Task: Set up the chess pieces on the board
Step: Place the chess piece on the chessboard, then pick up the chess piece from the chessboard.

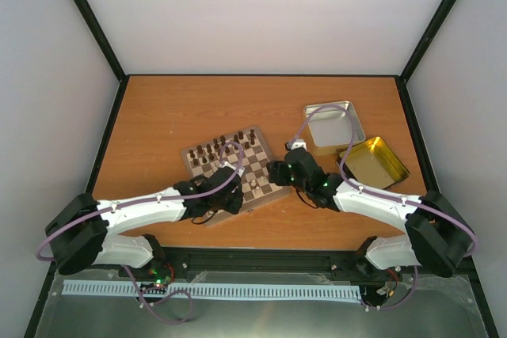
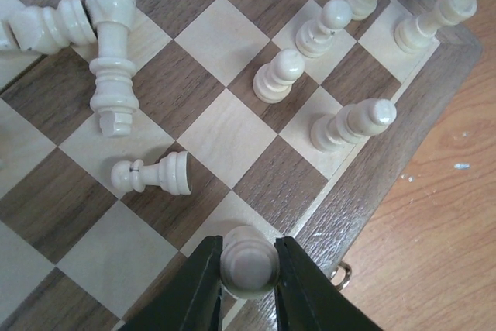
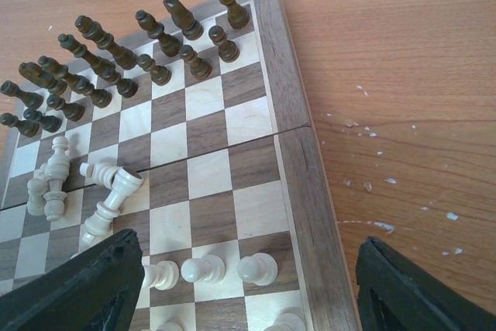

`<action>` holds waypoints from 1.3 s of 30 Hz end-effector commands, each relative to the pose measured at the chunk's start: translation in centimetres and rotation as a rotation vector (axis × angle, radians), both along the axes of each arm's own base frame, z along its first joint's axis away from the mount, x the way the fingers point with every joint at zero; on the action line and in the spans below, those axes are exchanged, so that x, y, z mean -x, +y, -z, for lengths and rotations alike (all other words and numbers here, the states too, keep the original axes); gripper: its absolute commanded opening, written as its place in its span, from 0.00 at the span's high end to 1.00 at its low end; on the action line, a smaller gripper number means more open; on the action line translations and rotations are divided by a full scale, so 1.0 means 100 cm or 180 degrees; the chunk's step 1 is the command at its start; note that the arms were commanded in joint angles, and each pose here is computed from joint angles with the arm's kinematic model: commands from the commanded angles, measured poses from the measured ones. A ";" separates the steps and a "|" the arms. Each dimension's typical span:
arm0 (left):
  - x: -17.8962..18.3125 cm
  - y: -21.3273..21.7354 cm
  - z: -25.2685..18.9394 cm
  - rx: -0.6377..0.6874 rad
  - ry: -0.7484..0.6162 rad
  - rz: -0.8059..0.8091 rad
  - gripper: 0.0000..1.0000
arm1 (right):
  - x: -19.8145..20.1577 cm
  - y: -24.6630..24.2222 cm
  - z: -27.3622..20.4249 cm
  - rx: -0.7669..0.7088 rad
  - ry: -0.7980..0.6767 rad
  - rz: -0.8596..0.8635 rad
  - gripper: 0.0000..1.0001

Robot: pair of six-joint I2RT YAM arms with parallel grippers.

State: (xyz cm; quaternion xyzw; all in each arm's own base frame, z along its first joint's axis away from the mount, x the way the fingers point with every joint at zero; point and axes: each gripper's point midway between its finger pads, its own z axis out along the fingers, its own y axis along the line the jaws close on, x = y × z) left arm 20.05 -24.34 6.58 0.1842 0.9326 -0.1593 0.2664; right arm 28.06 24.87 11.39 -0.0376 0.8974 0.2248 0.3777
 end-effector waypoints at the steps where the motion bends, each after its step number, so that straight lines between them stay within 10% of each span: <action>1: 0.002 0.001 -0.008 -0.0008 -0.0039 -0.0001 0.78 | -0.005 -0.003 -0.009 -0.0041 -0.0076 0.0059 0.25; 8: 0.001 0.000 -0.033 0.0135 -0.0188 0.0033 0.57 | -0.005 -0.002 -0.011 -0.0053 -0.0082 0.0040 0.25; 23: -0.030 0.086 -0.145 0.0263 -0.1085 -0.1329 0.39 | -0.010 0.052 -0.017 0.0509 0.0406 -0.0878 0.30; 39: 0.000 0.139 -0.199 0.0751 -0.1580 -0.1387 0.23 | -0.020 0.113 0.026 0.1048 0.0831 -0.0794 0.39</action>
